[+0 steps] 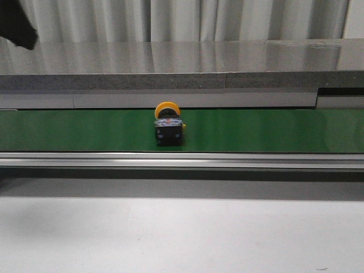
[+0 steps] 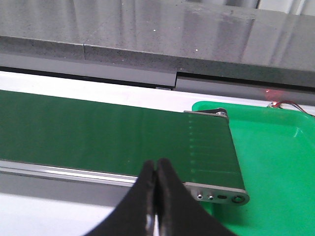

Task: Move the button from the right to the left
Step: 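Lower the left gripper toward the button as the belt carries it, then close the left gripper around the button's black body and lift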

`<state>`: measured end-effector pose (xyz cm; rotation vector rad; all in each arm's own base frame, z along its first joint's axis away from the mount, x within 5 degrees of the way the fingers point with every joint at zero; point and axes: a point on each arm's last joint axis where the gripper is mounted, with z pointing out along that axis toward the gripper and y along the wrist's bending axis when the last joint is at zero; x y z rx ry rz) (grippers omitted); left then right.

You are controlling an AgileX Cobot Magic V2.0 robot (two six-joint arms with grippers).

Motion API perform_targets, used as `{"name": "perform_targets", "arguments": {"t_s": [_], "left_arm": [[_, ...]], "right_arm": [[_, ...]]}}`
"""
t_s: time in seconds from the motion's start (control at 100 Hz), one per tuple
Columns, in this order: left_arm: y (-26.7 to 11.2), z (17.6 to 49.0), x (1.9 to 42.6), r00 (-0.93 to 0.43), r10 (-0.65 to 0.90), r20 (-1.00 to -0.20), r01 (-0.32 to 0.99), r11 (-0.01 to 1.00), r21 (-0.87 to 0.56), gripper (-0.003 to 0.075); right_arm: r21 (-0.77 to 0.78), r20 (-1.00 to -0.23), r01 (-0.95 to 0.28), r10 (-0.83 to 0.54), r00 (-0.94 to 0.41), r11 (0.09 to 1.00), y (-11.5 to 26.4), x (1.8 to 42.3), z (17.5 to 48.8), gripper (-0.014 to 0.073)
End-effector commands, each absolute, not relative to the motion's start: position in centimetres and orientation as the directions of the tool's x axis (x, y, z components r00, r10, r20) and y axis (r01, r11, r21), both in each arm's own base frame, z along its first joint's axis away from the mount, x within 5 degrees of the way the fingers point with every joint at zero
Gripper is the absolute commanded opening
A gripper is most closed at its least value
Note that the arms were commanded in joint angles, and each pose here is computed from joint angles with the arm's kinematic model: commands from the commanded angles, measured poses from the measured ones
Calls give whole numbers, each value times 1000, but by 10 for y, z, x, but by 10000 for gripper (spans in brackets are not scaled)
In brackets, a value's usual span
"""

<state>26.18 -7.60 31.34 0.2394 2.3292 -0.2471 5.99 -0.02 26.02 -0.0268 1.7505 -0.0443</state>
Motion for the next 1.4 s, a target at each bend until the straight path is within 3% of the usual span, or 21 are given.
{"name": "perform_targets", "arguments": {"t_s": [0.0,0.27,0.73,1.39], "left_arm": [[-96,328,275,-653,60,-755,267,951,-156,616],[-129,322,311,-783,36,-621,223,948,-227,616],[-150,301,336,-894,86,-439,184,965,-187,616],[-151,286,343,-897,128,-423,189,976,-107,616]], "right_arm": [[-48,-996,14,-47,-78,999,0,60,276,-68],[-48,-996,14,-47,-78,999,0,60,276,-68],[-48,-996,14,-47,-78,999,0,60,276,-68],[-48,-996,14,-47,-78,999,0,60,276,-68]]}}
